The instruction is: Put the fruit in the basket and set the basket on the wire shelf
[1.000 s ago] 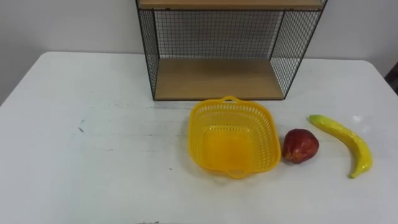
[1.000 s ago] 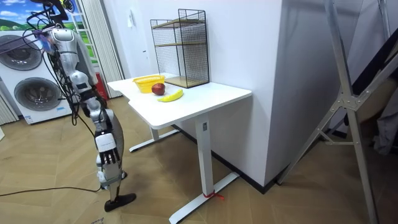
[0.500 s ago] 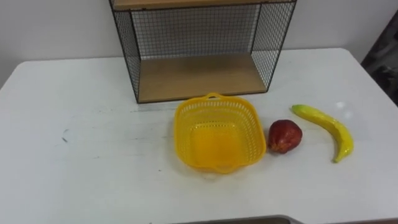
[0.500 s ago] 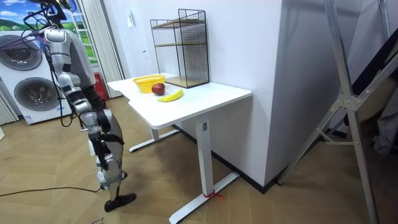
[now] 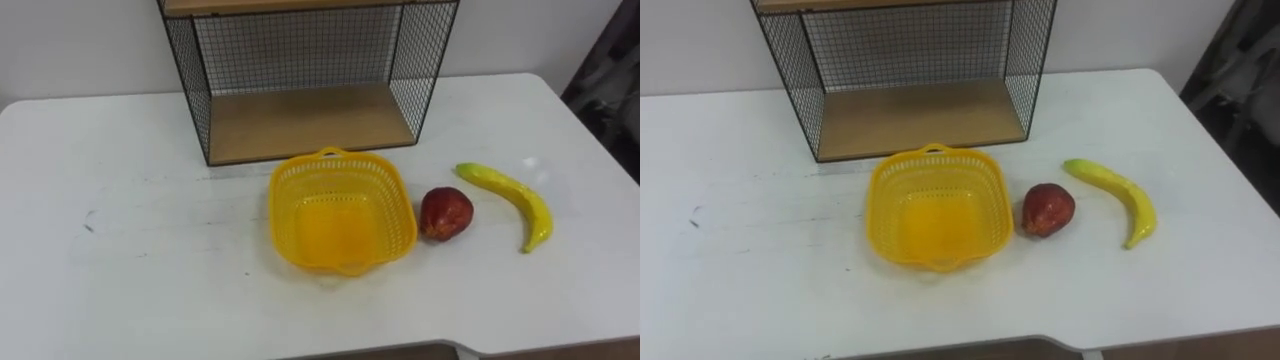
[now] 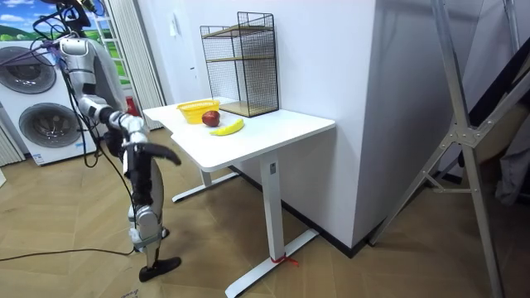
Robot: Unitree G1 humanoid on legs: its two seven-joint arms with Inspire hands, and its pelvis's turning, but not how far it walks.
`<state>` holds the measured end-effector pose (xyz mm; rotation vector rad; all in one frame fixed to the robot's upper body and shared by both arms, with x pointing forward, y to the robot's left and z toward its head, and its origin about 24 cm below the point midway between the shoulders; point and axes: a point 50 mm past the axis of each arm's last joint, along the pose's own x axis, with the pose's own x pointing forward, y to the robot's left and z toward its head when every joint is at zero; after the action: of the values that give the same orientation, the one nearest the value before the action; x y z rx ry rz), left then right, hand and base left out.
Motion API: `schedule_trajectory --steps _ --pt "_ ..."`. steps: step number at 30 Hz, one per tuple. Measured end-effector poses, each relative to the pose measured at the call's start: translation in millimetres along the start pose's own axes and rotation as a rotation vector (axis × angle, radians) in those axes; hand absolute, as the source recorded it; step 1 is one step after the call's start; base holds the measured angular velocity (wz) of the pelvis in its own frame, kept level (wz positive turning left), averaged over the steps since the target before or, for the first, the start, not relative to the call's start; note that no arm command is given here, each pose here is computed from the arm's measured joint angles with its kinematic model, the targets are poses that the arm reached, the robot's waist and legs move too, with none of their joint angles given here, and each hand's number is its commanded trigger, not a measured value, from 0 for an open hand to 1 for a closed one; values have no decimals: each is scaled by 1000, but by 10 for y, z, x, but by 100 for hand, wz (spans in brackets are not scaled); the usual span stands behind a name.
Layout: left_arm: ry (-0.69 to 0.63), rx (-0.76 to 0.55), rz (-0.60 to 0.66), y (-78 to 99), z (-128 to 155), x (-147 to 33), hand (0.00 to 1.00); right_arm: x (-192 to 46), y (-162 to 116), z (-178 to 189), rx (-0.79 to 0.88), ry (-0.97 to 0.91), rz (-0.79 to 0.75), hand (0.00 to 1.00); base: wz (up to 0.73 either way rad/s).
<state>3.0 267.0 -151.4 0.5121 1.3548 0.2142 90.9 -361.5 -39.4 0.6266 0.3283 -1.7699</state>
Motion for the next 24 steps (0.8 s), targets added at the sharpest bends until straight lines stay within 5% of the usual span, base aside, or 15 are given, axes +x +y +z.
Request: schedule_trajectory --steps 12,24 --pt "-43 39 -5 -5 80 21 0 -756 519 909 76 -722 194 0 0" --pt "-23 76 -32 -68 31 22 0 -1224 834 720 -50 -780 666 0 0"
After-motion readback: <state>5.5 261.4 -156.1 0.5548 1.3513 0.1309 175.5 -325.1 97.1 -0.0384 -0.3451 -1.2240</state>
